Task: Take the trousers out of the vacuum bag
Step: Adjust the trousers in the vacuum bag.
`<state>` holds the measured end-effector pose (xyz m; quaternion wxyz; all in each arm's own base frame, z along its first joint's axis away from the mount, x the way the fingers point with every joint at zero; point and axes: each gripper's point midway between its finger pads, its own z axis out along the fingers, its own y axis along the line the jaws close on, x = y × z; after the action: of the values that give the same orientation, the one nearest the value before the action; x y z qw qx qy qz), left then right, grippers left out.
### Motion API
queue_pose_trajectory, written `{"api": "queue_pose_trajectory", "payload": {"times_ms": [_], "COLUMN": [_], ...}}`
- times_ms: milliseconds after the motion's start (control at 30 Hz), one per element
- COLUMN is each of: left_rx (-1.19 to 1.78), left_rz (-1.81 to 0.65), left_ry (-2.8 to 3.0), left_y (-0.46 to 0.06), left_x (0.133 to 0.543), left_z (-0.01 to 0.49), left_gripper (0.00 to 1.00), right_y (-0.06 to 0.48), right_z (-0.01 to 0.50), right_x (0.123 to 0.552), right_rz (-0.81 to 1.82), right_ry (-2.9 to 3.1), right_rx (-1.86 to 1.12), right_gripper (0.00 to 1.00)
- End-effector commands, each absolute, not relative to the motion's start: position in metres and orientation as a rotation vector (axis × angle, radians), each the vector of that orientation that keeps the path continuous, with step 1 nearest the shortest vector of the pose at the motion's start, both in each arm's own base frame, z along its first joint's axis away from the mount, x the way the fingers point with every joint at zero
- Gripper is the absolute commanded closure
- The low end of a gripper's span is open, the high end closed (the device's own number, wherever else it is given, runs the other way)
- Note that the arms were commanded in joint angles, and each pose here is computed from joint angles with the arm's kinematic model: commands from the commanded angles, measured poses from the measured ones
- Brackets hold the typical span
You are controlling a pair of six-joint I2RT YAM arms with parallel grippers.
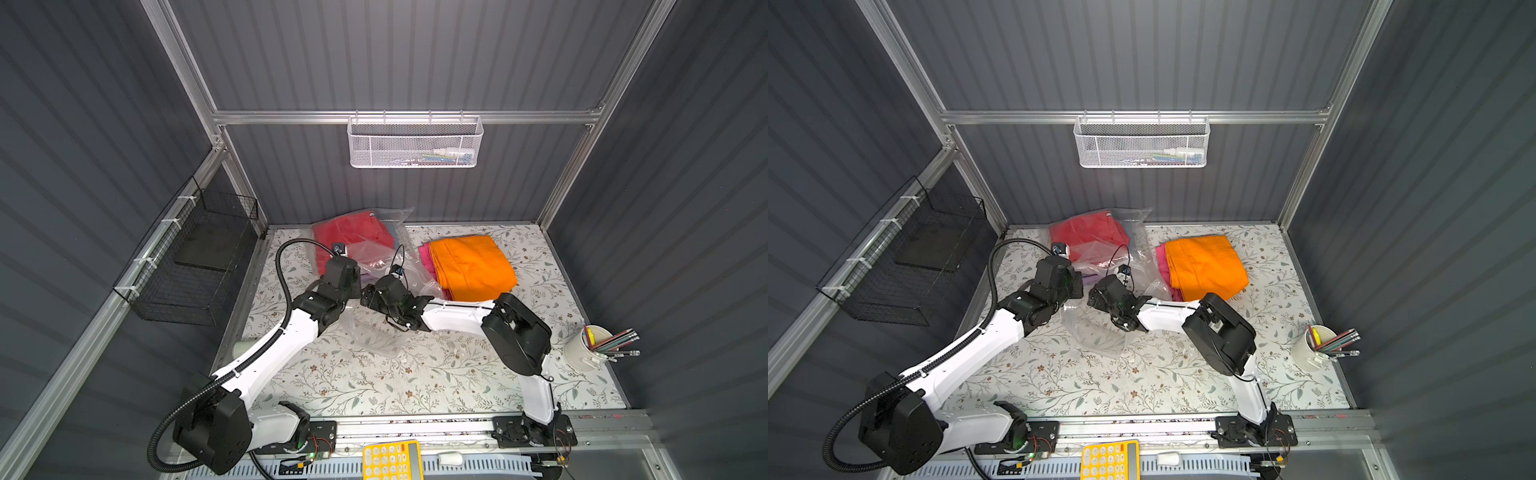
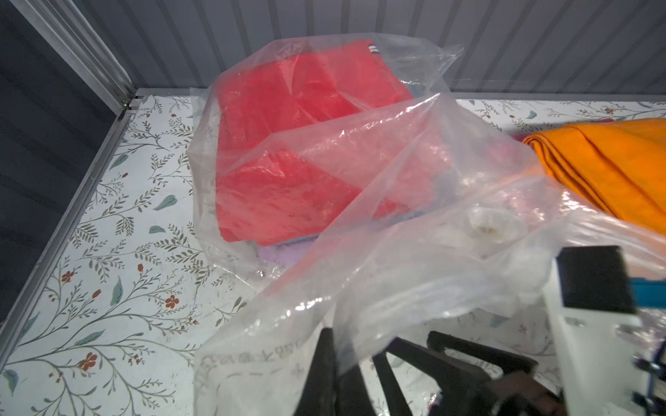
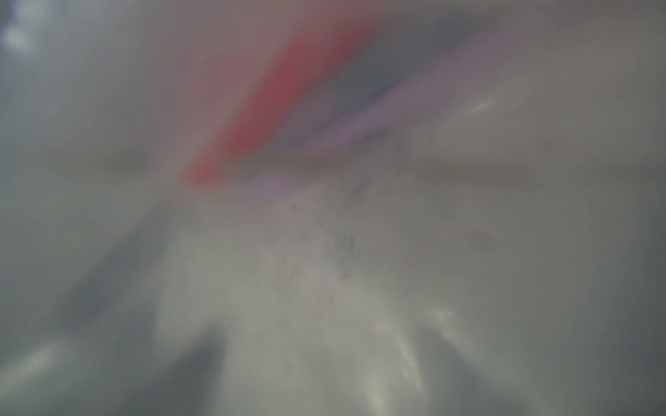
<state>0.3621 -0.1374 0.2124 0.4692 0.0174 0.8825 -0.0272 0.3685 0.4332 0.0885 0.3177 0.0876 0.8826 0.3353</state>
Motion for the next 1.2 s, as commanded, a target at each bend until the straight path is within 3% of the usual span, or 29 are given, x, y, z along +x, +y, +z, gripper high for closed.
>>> {"api": "queue_pose_trajectory", "payload": {"times_ms": [0,267,467,1000,1167], "left_rx": [0.040,0.044,0.049,0.035,0.023], "left_rz": [-0.098,-0.088,-0.067,-0.026,-0.017], "left_ry": [2.117,2.132,2.140,2.159,2.184], "left_y": [-0.141,-0.139,-0.137,-0.130,-0.126], "left_x": [0.371,0.367,0.369,0.376,0.379], "left_z": [0.230,0.226,0.223,0.211,0.202], "left_gripper": [1.00,1.00,1.00,1.00,1.00], "right_y": [0.430,0.424,0.432,0.436,0.433], "right_z": [0.090,0.092,0.078,0.047,0.043], "right_x": [0.390,0.433,0.426,0.454,0.458], "right_rz": [0.847,0.839,0.868,0.833,0.833], "right_ry": [2.315,2.265,2.298,2.334,2.343], "right_rx": [0.249,0.345,0.378,0.505,0.532], "right_gripper": [0.17,0.17,0.18,0.36,0.36]}}
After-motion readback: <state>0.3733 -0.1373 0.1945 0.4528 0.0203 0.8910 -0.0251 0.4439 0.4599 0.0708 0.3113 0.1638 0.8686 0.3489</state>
